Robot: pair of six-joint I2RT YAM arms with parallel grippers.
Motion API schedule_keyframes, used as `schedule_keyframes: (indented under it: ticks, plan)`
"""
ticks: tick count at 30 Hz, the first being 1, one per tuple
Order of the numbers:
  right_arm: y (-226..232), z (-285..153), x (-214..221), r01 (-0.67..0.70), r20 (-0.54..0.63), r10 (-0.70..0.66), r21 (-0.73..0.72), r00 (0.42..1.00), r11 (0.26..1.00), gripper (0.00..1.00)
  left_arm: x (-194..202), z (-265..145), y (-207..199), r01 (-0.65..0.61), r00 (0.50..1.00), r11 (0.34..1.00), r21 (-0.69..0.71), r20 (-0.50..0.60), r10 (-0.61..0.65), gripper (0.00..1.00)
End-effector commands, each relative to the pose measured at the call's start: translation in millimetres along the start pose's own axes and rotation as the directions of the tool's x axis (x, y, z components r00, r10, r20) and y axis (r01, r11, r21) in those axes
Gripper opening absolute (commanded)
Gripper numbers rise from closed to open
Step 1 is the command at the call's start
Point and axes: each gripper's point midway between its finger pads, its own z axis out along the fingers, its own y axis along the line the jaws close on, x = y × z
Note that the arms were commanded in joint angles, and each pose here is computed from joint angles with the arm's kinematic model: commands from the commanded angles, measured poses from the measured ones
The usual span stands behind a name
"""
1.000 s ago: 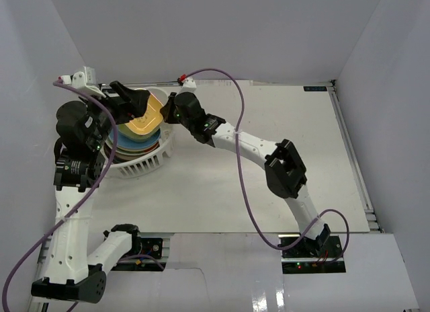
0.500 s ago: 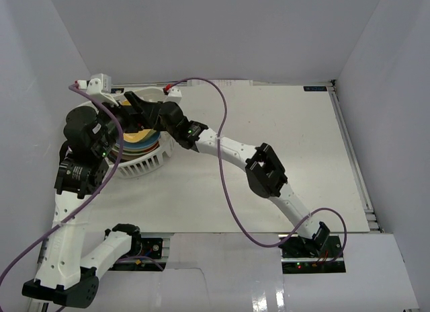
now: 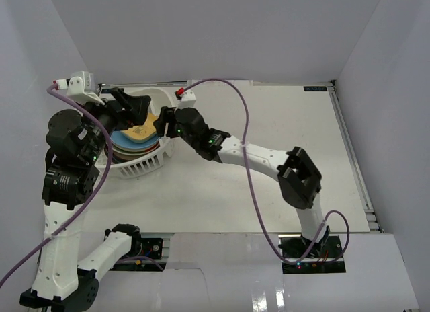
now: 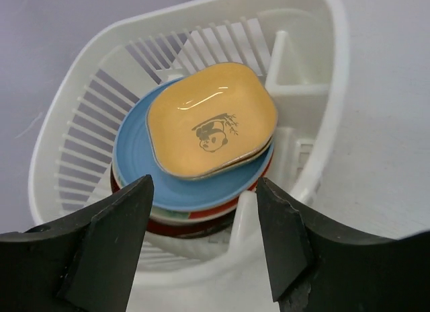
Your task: Place the plates into the plastic bin on the countertop
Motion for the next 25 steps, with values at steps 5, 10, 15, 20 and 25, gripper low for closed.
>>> schedule_keyframes:
  ticks: [5, 10, 15, 20, 25]
  plan:
    - [32.2, -139.6, -104.1, 0.069, 0.228, -0.013, -0.238, 0.974, 0.969, 0.99, 15.9, -5.8, -8.0, 0.025, 0.998, 0.998, 0.051, -0.055, -0.023, 0.98]
    - [-2.1, -235.5, -92.9, 0.225, 0.23, -0.173, -0.221, 0.958, 0.949, 0.9, 32.5, -17.2, -31.9, 0.015, 0.997, 0.974, 0.225, -0.076, 0.002, 0.98]
    - [-49.4, -314.5, -103.7, 0.258, 0.266, -0.218, -0.124, 0.939, 0.958, 0.9, 50.5, -35.3, -42.4, 0.004, 0.996, 0.946, 0.326, -0.083, 0.024, 0.98]
    - [-105.6, -365.1, -78.9, 0.244, 0.254, -0.23, -0.023, 0.939, 0.97, 0.9, 76.2, -51.7, -39.9, 0.005, 0.993, 0.933, 0.361, -0.114, 0.039, 0.98]
    - [-126.4, -377.3, -60.0, 0.204, 0.247, -0.197, -0.002, 0.949, 0.979, 0.9, 108.4, -43.6, -24.8, 0.064, 0.984, 0.945, 0.321, -0.178, -0.006, 0.98]
